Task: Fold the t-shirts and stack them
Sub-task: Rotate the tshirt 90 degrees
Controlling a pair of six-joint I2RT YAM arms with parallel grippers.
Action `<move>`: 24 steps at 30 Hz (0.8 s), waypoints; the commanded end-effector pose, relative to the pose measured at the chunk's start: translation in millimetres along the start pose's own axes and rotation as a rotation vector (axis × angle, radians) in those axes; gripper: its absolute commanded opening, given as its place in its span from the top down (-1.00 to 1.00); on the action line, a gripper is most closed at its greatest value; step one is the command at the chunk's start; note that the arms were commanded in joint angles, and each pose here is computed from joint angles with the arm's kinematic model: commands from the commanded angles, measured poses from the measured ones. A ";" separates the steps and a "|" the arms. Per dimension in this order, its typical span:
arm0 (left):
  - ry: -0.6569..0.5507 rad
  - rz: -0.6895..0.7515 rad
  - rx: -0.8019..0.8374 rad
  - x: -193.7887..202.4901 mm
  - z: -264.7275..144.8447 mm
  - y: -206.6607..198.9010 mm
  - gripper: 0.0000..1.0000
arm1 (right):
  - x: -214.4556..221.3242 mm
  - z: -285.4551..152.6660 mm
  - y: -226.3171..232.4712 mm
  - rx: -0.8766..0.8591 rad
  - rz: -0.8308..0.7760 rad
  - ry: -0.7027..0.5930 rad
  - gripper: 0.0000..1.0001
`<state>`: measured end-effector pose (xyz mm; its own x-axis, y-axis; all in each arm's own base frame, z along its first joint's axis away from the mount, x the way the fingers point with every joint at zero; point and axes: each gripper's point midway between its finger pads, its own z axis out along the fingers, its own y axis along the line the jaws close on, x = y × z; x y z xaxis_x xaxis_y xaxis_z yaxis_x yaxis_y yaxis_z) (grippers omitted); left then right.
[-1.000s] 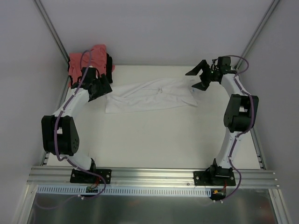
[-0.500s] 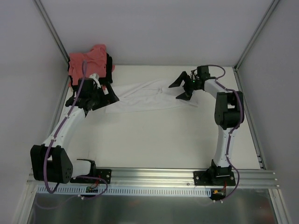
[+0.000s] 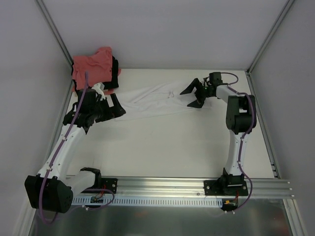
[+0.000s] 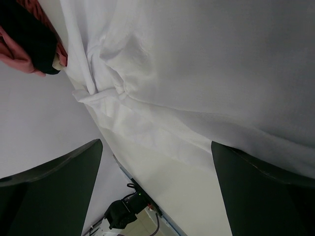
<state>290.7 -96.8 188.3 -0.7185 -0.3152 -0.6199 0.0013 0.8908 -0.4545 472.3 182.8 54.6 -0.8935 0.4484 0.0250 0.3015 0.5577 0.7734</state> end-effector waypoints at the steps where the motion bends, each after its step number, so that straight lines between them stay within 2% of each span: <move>1: 0.002 0.041 0.023 2.2 -13.0 -5.4 -0.97 | -38.0 -4.1 -18.0 0.069 -0.025 -0.091 -0.99; 4: 0.012 0.053 0.016 2.4 -16.9 -5.1 -0.97 | -57.6 -6.7 -27.4 0.077 0.004 -0.106 -0.99; 6: 0.024 0.057 0.019 3.5 -18.3 -6.1 -0.97 | -80.1 -12.2 -16.8 0.057 -0.012 -0.143 -0.99; 7: 0.030 0.062 0.020 4.2 -18.7 -6.2 -0.97 | -93.0 -13.5 -33.3 0.074 0.025 -0.150 -0.99; 9: 0.040 0.067 0.019 6.0 -20.4 -6.1 -0.97 | -120.8 -21.1 -17.8 0.042 0.002 -0.198 -0.99; 11: 0.043 0.074 0.015 7.6 -20.6 -4.3 -0.97 | -139.3 -14.2 -32.8 0.049 0.042 -0.205 -0.99; 12: 0.045 0.080 0.019 8.4 -20.8 -4.8 -0.97 | -158.0 -22.3 -13.5 0.011 0.008 -0.249 -0.99; 16: 0.052 0.120 0.056 9.9 -19.9 -9.0 -0.97 | -204.2 -39.8 3.4 -0.091 -0.012 -0.366 -0.99; 20: 0.041 0.176 0.092 5.8 -15.9 -13.1 -0.97 | -209.2 -80.2 37.2 -0.166 -0.067 -0.444 -0.99; 24: 0.027 0.269 0.096 -5.1 -4.4 -19.2 -0.97 | -161.2 -164.2 117.1 -0.262 -0.227 -0.520 -0.99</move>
<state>272.1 -100.4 181.9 -0.7668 -0.1501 -0.6241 0.1364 0.9120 -0.3869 610.7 52.9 79.4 -0.7074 0.6879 -0.1625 0.2835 0.4867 0.8263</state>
